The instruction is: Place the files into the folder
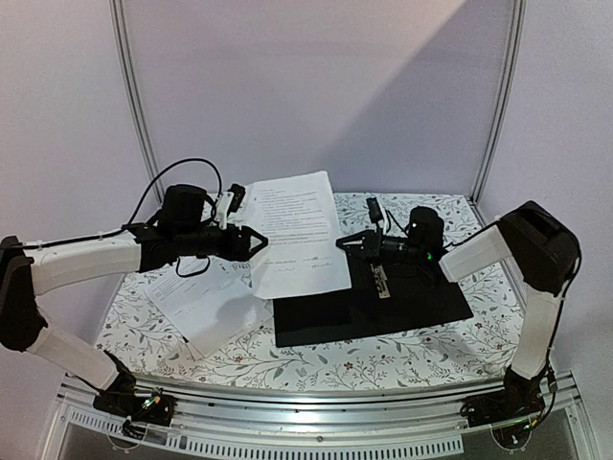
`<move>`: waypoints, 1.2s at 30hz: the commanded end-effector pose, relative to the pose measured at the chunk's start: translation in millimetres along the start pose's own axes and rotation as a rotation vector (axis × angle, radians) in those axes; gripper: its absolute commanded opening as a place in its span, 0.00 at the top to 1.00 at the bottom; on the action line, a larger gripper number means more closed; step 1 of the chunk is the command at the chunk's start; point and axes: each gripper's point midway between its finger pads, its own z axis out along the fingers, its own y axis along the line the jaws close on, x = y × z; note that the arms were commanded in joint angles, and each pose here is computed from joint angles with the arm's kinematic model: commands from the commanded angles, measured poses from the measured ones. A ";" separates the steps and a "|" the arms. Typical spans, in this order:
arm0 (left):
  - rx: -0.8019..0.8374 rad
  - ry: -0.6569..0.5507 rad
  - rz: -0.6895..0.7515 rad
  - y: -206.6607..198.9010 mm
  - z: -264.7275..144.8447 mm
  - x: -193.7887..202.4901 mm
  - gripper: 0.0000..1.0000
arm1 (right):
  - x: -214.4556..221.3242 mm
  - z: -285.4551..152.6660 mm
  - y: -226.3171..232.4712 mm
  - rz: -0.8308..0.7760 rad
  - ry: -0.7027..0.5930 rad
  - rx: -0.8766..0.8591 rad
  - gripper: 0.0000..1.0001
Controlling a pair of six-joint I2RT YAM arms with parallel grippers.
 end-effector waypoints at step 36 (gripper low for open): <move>0.047 0.776 0.104 -68.7 110.2 211.8 0.46 | 3.7 -294.3 -124.3 0.001 0.313 1.375 1.00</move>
